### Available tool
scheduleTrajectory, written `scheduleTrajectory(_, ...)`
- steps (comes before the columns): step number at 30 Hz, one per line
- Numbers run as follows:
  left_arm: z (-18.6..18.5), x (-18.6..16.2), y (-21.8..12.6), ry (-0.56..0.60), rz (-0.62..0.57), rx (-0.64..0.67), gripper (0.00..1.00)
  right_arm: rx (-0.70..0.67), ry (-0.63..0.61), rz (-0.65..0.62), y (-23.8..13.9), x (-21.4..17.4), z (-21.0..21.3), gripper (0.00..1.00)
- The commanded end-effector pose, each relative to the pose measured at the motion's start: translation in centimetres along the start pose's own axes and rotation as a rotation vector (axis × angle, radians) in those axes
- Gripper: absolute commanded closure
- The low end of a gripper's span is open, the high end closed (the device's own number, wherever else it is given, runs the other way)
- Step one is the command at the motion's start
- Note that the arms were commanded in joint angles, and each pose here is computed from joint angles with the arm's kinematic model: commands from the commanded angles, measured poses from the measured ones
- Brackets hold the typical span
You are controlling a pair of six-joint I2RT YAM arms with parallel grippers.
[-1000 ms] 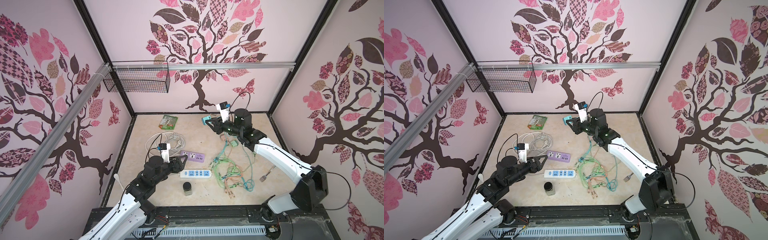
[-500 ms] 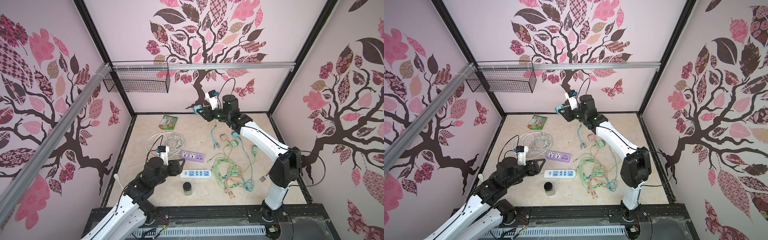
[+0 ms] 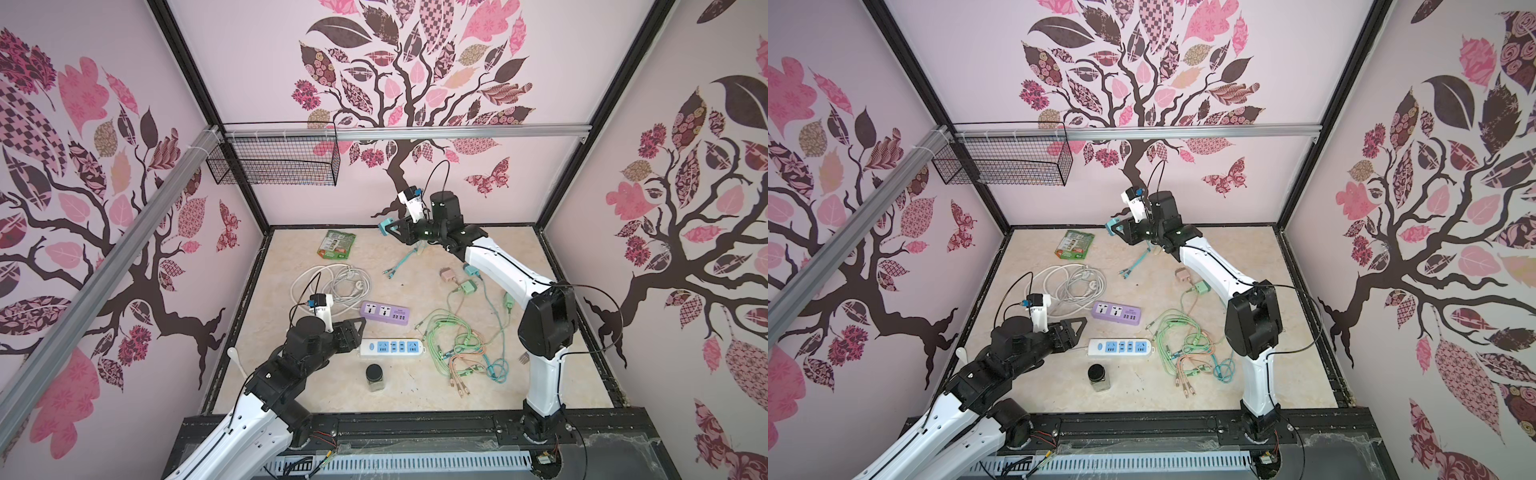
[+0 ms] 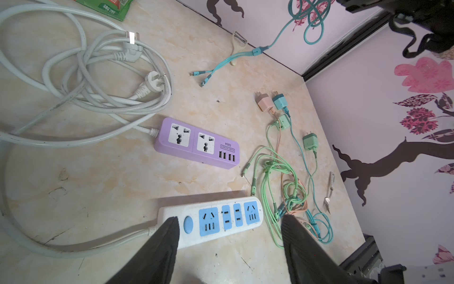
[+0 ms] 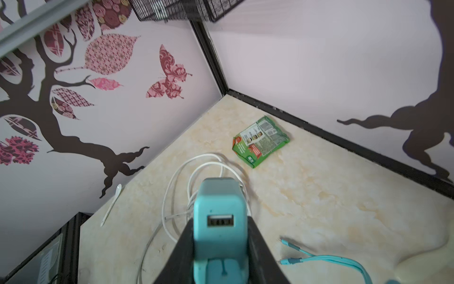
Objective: Insert the plug
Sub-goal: 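Carry the teal charger in the right gripper over the purple power strip, then lower the teal charger's prongs toward the purple strip socket with the right gripper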
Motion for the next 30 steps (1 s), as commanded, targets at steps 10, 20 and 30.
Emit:
scheduleTrajectory(10, 2.1, -0.2, 4.7, -0.052, 0.088, 0.115, 0.36, 0.081, -0.018, 0.199, 1.4, -9.8, 0.0, 0.83)
scheduleTrajectory(20, 5.6, 1.4, 6.6, -0.179, 0.086, 0.122, 0.47, 0.088, -0.091, 0.297, 2.4, -11.3, 2.1, 0.83)
scheduleTrajectory(30, 6.2, 1.3, 9.7, -0.211, 0.158, 0.083, 0.59, 0.063, -0.163, 0.373, 3.1, -13.6, 3.1, 0.83)
Point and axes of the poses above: each gripper's point midway between its finger pads, its own y axis out along the fingers, its own z axis along the line the jaws close on, x = y × z, the point moved 2 cm from there along -y, back along the fingers
